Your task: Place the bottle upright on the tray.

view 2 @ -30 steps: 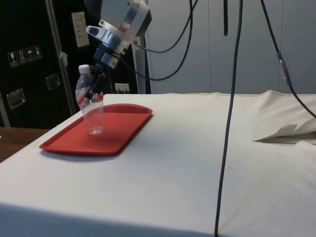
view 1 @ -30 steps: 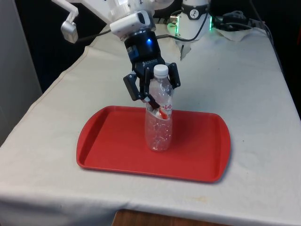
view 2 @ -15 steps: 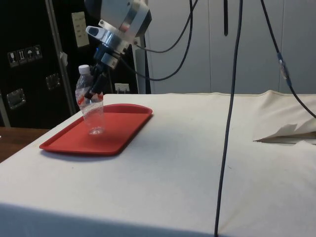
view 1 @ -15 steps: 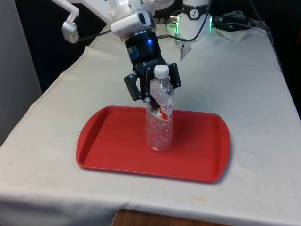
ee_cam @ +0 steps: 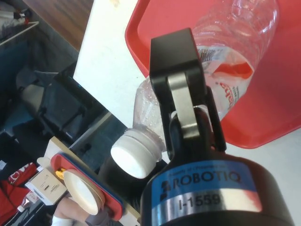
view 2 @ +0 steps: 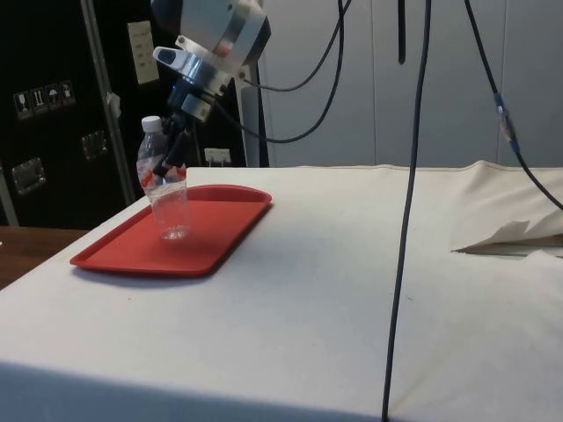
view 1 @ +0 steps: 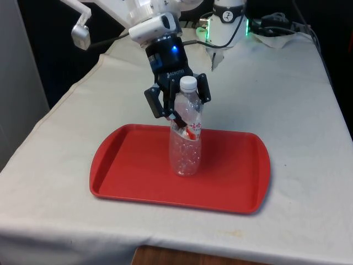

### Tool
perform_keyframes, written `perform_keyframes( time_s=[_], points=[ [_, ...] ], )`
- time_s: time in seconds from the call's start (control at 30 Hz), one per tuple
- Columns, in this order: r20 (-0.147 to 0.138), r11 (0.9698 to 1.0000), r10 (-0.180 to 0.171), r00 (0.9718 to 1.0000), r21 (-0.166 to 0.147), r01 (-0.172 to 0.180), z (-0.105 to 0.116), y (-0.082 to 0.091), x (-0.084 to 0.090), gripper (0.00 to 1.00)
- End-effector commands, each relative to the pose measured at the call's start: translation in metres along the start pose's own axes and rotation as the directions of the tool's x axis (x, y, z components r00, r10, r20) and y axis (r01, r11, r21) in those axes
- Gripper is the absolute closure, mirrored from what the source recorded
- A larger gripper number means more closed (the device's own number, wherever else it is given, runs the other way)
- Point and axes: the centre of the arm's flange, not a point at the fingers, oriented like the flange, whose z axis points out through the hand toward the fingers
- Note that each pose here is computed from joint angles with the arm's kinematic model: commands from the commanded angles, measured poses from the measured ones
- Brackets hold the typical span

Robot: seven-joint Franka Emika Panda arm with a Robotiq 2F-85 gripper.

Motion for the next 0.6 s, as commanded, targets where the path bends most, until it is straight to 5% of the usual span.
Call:
perform_keyframes(
  time_s=[0.0, 0.57],
  points=[
    [0.007, 1.0, 0.001, 1.0, 0.001, -0.001, 0.0, 0.0001, -0.0002, 0.67],
    [0.001, 1.0, 0.0, 1.0, 0.0, 0.0, -0.0001, 0.0, 0.0002, 0.62]
  ],
)
